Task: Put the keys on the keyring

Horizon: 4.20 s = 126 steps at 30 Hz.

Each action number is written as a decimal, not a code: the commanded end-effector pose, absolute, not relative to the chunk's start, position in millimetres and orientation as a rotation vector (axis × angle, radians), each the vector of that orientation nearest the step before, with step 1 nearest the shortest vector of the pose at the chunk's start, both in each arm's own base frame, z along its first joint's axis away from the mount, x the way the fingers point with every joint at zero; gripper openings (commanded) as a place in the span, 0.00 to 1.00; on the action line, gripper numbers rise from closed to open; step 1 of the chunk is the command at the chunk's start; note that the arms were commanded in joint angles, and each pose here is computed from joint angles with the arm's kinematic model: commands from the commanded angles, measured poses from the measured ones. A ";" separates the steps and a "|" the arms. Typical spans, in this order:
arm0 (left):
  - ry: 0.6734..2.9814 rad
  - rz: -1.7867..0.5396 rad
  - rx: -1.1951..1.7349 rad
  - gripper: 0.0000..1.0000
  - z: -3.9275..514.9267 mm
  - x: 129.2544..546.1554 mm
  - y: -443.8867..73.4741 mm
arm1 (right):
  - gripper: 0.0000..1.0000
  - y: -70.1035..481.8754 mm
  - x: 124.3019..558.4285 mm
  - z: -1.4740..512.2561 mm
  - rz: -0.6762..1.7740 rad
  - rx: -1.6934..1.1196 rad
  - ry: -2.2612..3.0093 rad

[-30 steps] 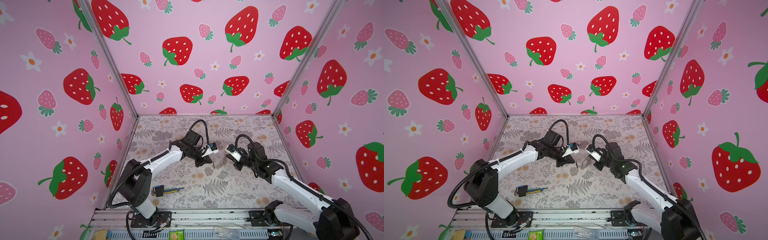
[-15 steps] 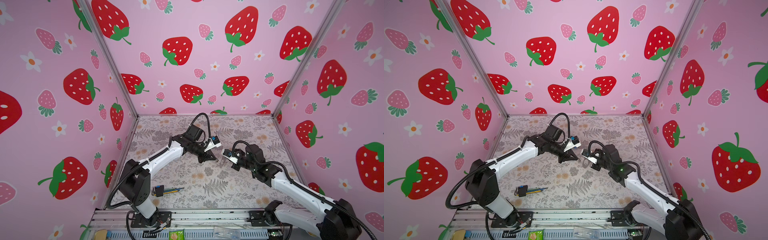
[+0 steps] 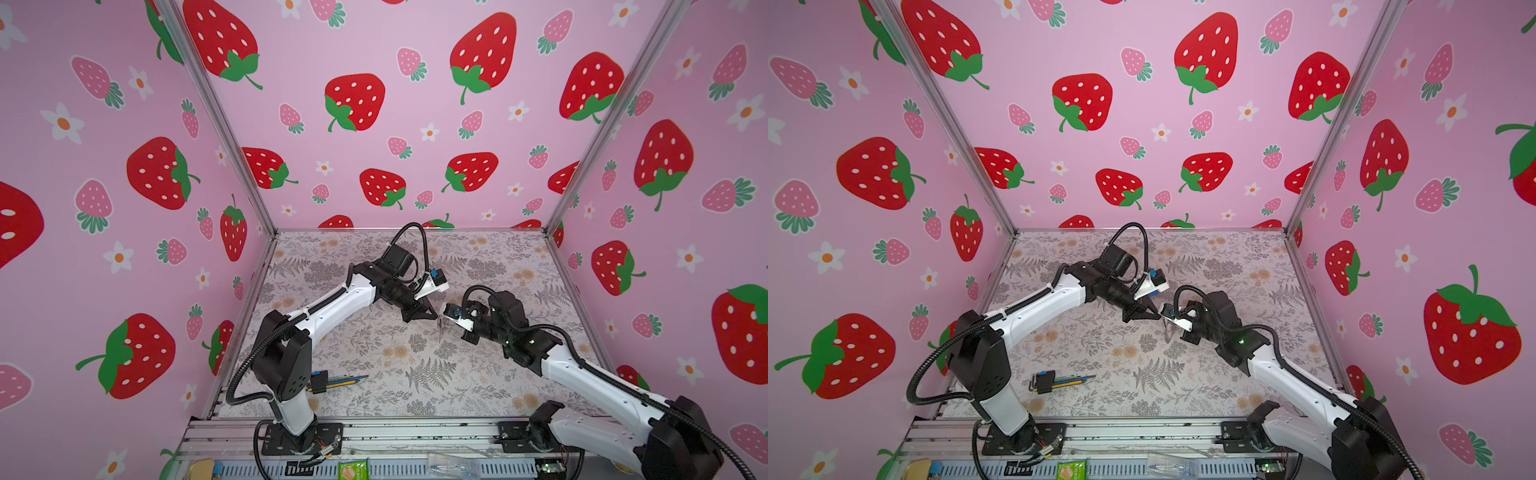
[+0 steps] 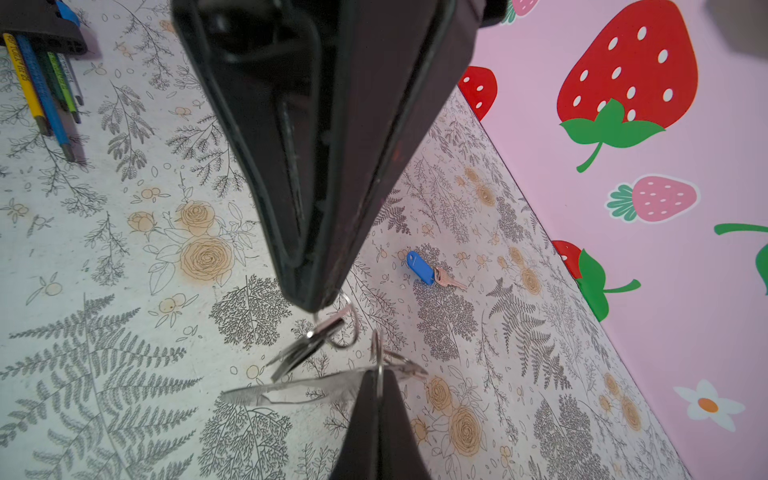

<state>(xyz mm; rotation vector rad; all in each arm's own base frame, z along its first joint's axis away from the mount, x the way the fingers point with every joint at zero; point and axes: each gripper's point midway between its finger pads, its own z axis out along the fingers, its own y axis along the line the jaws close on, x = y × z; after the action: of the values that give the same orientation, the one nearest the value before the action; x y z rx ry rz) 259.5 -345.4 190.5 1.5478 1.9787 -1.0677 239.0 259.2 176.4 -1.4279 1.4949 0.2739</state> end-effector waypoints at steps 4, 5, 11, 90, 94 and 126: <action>1.963 -1.083 1.587 0.00 203.3 256.1 -351.9 | 0.00 262.9 235.4 182.1 0.277 -1.436 1.446; 1.960 -1.081 1.588 0.00 203.6 256.5 -352.6 | 0.00 263.1 235.1 182.1 0.278 -1.436 1.447; 1.993 -1.061 1.583 0.00 198.4 260.4 -353.1 | 0.00 262.7 233.4 183.8 0.287 -1.425 1.446; 1.318 -0.727 1.842 0.29 207.9 222.8 -326.7 | 0.00 296.6 188.4 206.2 0.737 -1.516 1.373; 1.337 -0.709 1.850 0.26 205.3 226.2 -328.6 | 0.00 297.6 187.4 206.9 0.745 -1.520 1.371; 1.462 -0.796 1.848 0.00 218.6 225.9 -329.6 | 0.32 280.0 197.7 214.7 0.607 -1.444 1.363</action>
<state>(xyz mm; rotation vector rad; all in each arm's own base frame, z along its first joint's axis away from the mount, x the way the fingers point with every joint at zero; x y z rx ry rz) 229.9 -329.5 212.3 1.8330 1.4201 -0.7542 194.9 286.3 198.6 -1.4556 1.4464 0.6983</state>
